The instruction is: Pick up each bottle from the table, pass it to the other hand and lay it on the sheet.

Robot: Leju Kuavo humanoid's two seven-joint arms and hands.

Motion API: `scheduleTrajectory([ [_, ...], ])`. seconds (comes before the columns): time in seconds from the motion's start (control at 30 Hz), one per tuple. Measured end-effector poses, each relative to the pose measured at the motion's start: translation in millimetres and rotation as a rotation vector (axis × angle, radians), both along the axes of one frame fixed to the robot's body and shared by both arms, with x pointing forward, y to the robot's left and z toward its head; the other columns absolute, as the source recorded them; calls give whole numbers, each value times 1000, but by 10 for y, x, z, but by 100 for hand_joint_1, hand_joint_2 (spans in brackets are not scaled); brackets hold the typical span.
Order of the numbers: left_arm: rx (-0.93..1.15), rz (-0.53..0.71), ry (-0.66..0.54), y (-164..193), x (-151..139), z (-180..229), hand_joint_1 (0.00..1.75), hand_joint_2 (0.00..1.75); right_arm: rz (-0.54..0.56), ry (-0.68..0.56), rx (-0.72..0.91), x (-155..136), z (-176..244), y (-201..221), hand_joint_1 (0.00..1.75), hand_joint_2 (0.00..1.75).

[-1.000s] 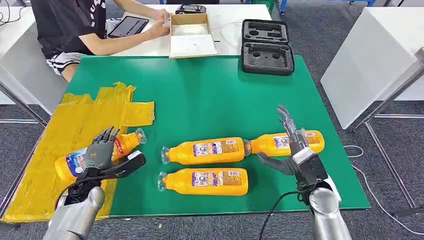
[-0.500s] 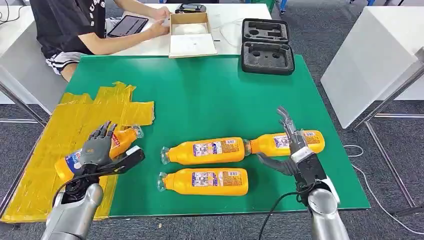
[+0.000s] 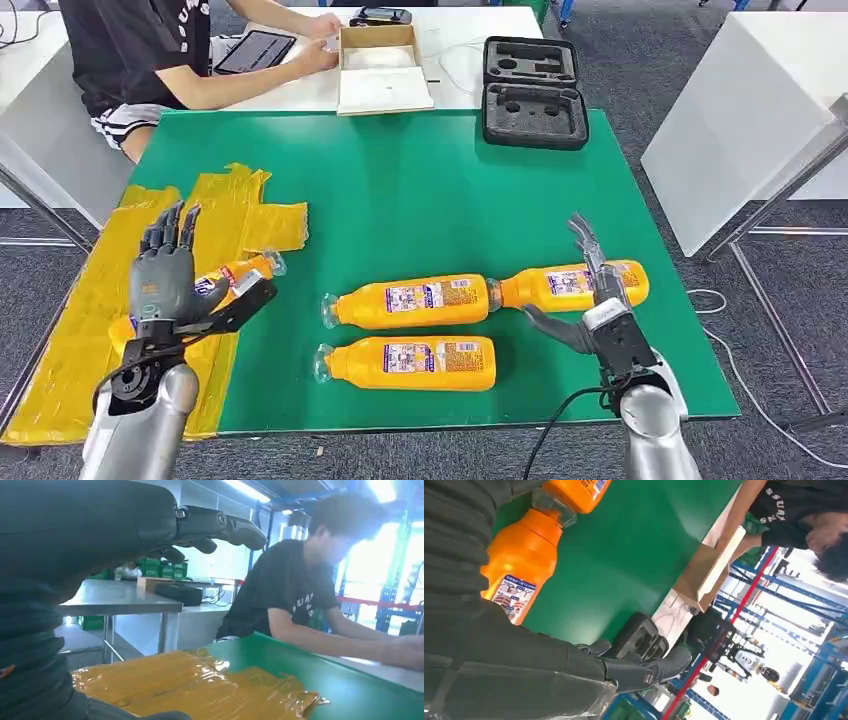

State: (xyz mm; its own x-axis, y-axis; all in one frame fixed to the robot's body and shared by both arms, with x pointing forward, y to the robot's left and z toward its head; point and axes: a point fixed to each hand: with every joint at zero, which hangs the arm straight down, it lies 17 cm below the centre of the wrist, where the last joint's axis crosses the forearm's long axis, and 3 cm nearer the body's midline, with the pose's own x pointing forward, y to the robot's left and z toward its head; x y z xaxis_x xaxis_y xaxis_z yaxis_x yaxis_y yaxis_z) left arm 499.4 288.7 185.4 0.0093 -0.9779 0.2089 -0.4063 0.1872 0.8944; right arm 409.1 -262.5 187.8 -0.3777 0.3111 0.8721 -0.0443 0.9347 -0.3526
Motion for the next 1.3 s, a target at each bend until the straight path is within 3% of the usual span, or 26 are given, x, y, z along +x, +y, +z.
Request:
scheduleTrajectory([
  [0.33,-4,0,-15,-4,-37,47,0,175,-5,-5,-2,-3,20,-18,0,175],
  [0.43,-59,-32,-43,-30,-69,88,0,175,-52,-18,-56,5,14,-79,0,175],
  [0.53,-204,-115,-76,-99,-158,134,0,175,-154,-50,-205,7,16,-229,0,175],
  [0.67,-422,-303,-90,-395,-306,189,0,175,-314,-54,-589,12,-70,-525,0,175],
  [0.83,-528,-423,-107,-672,-406,274,0,175,-369,-28,-854,58,-130,-902,0,175],
  [1.03,-583,-480,-119,-843,-406,368,0,175,-278,106,-1141,371,-441,-1306,0,175],
  [1.3,-603,-494,-126,-876,-351,425,0,175,-162,257,-1248,575,-746,-1666,0,175],
])
